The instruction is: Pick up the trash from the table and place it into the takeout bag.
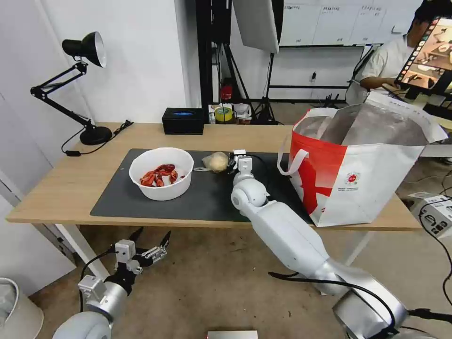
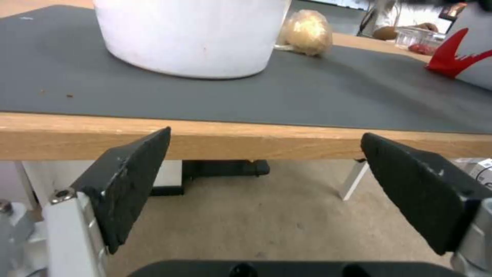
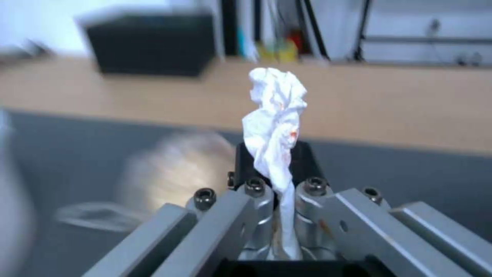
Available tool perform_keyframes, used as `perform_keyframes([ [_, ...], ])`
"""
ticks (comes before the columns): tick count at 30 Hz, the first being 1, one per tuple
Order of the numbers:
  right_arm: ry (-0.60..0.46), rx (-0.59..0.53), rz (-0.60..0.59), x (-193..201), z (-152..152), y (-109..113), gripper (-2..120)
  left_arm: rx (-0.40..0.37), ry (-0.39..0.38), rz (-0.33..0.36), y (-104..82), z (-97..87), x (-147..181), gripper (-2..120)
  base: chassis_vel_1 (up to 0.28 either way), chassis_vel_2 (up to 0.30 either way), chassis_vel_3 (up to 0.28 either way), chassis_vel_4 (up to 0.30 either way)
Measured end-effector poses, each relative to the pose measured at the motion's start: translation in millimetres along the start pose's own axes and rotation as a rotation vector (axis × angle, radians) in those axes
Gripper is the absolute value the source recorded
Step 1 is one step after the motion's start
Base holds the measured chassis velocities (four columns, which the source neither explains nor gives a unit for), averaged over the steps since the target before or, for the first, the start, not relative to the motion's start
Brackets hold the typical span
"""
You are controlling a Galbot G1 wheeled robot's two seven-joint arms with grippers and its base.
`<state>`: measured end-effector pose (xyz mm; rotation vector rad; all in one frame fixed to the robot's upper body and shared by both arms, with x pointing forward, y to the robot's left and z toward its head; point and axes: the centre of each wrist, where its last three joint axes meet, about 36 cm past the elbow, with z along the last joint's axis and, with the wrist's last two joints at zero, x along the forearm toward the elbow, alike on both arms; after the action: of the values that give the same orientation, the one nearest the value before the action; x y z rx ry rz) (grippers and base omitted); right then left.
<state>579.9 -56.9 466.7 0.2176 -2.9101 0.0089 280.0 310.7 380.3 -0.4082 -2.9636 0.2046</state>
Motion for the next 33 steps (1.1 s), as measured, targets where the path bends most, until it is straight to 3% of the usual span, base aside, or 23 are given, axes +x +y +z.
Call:
perform_keyframes([
  [3,-0.158,-0.069,-0.123,42,-20,-12,0,-0.006,-0.001,-0.002,0.3,-3.0,3,100,0.000,0.000,0.000,0.000],
  [10,-0.343,-0.115,-0.200,85,-52,-44,0,-0.009,-0.005,0.002,-0.7,-5.6,4,100,0.000,0.000,0.000,0.000],
  [13,-0.437,-0.118,-0.189,110,-81,-76,0,-0.011,-0.009,0.007,-2.6,-8.2,4,100,0.000,0.000,0.000,0.000],
  [14,-0.437,-0.118,-0.189,110,-81,-76,0,-0.011,-0.009,0.007,-2.6,-8.2,4,100,0.000,0.000,0.000,0.000],
  [17,-0.496,-0.128,-0.145,135,-111,-119,0,-0.009,-0.010,0.015,-5.5,-8.6,3,100,0.000,0.000,0.000,0.000],
  [18,-0.496,-0.128,-0.145,135,-111,-119,0,-0.009,-0.010,0.015,-5.5,-8.6,3,100,0.000,0.000,0.000,0.000],
  [20,-0.524,-0.108,-0.093,148,-126,-150,0,-0.004,-0.012,0.020,-8.5,-8.3,2,100,0.000,0.000,0.000,0.000],
  [21,-0.524,-0.108,-0.093,148,-126,-150,0,-0.004,-0.012,0.020,-8.5,-8.3,2,100,0.000,0.000,0.000,0.000],
  [23,-0.514,-0.073,-0.028,161,-134,-184,0,-0.003,-0.012,0.029,-12.1,-7.9,1,100,0.000,0.000,0.000,0.000],
  [27,-0.459,-0.030,0.049,170,-128,-210,0,0.000,-0.014,0.041,-17.0,-8.2,1,100,0.000,0.000,0.000,0.000],
  [33,-0.370,-0.003,0.137,179,-110,-228,0,0.006,-0.025,0.055,-23.6,-10.6,-1,100,0.000,0.000,0.000,0.000],
])
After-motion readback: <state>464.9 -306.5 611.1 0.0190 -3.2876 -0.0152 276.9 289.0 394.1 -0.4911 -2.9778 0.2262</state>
